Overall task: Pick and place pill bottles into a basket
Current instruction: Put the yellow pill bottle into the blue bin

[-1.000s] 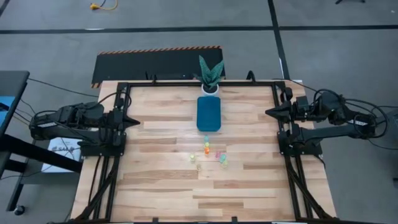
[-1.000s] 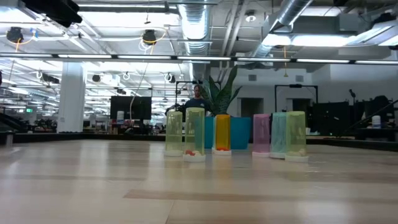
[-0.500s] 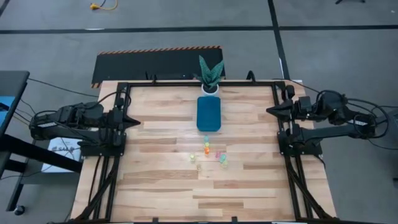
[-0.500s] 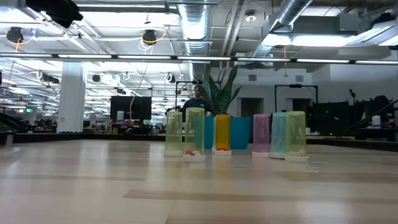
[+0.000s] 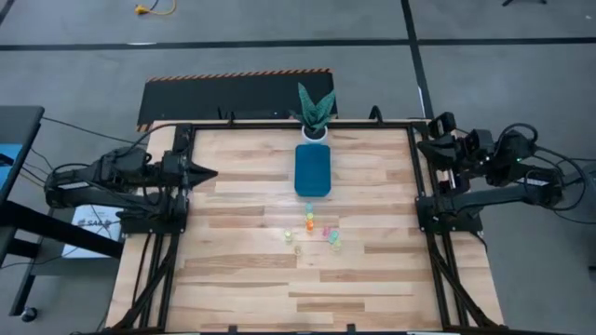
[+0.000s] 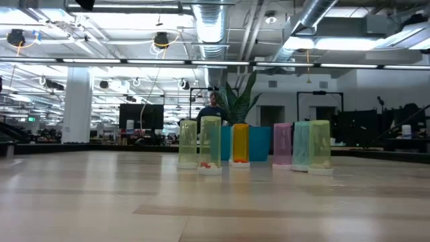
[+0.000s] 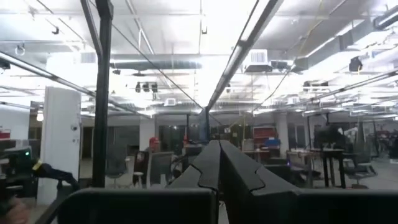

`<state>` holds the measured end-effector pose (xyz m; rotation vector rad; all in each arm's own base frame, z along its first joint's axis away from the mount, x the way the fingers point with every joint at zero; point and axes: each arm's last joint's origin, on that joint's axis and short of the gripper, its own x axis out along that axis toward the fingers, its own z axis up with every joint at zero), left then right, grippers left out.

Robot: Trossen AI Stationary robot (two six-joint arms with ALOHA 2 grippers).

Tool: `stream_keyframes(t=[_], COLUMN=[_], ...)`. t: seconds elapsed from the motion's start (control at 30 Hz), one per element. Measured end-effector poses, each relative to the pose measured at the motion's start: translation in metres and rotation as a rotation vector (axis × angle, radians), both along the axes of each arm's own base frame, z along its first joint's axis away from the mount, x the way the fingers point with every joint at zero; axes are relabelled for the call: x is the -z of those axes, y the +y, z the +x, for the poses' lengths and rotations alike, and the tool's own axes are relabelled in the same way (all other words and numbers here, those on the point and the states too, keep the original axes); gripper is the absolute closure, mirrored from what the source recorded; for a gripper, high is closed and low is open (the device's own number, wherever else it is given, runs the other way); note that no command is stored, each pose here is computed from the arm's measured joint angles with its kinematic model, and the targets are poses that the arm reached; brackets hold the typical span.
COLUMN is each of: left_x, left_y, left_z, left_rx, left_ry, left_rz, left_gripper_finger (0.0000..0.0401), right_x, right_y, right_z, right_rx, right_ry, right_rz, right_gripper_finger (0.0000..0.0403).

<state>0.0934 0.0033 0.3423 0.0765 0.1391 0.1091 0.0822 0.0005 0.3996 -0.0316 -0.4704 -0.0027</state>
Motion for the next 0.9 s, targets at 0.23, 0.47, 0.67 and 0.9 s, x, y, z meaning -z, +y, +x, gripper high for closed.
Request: stream_keyframes(t=[0.23,0.47,0.67,0.9], left_x=[0.012,0.037,0.045,0.037], left_y=[0.0,0.0,0.0,-0.001], left_z=[0.037,0.082,0.092,0.078], left_rx=[-0.006,0.015,0.041,0.052], left_ry=[0.131,0.315,0.372,0.328], left_rz=[-0.033,0.059,0.102,0.073], left_gripper_finger=[0.0401,0.0401,0.0401,0.0401], right_x=[0.001,0.017,0.048,0.078], right_y=[-0.001,-0.004,-0.008,-0.005], right_z=[0.004,0.017,0.038,0.066], right_rx=[0.049,0.2,0.285,0.252], right_ry=[0.019,0.209,0.537,0.807], right_rz=[0.008,-0.088,-0.058,0.016], right_gripper_finger=[0.0403,0.0403,0.0403,0.0403])
